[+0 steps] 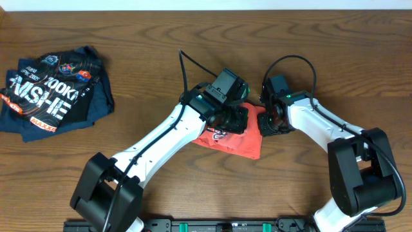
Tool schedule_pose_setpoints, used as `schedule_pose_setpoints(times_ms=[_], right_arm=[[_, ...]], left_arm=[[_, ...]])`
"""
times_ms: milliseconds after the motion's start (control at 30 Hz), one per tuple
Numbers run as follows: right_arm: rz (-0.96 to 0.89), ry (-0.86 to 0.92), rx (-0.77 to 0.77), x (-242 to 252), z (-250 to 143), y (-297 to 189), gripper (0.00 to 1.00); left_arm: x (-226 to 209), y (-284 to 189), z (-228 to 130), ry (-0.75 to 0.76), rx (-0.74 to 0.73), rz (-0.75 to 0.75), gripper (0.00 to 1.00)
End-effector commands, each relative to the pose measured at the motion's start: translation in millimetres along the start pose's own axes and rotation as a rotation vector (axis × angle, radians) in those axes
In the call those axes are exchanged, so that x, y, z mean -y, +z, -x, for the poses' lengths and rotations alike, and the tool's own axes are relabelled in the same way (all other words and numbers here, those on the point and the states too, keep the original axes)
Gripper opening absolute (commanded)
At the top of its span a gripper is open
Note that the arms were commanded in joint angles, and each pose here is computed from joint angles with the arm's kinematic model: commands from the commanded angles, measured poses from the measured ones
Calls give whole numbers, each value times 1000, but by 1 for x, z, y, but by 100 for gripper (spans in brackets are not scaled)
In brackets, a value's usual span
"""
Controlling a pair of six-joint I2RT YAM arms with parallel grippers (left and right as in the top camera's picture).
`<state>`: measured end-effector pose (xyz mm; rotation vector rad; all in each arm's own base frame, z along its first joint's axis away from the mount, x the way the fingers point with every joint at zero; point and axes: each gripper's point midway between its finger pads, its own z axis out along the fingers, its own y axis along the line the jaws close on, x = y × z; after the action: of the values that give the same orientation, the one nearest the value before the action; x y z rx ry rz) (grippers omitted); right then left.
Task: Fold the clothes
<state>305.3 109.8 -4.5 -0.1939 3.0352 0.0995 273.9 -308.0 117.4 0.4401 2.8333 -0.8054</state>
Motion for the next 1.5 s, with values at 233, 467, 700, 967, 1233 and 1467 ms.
schedule_pose_setpoints(times_ms=[233,467,700,967,1233,1467], right_arm=[[7,34,5,1,11,-11,38],[-26,58,169,18,51,-79,39],[362,-152,241,-58,53,-137,40],[485,-263,134,-99,17,-125,40],[475,-296,99,-102,3,-110,44],[426,-277,42,-91,-7,-72,45]], left_arm=[[35,-56,13,171,119,-112,34],[-32,-100,31,42,238,114,35],[-71,-86,12,-113,141,171,35],[-92,-49,-7,-176,21,210,35],[-114,-11,-18,-218,-90,249,34],[-131,14,-32,-250,-173,279,35]])
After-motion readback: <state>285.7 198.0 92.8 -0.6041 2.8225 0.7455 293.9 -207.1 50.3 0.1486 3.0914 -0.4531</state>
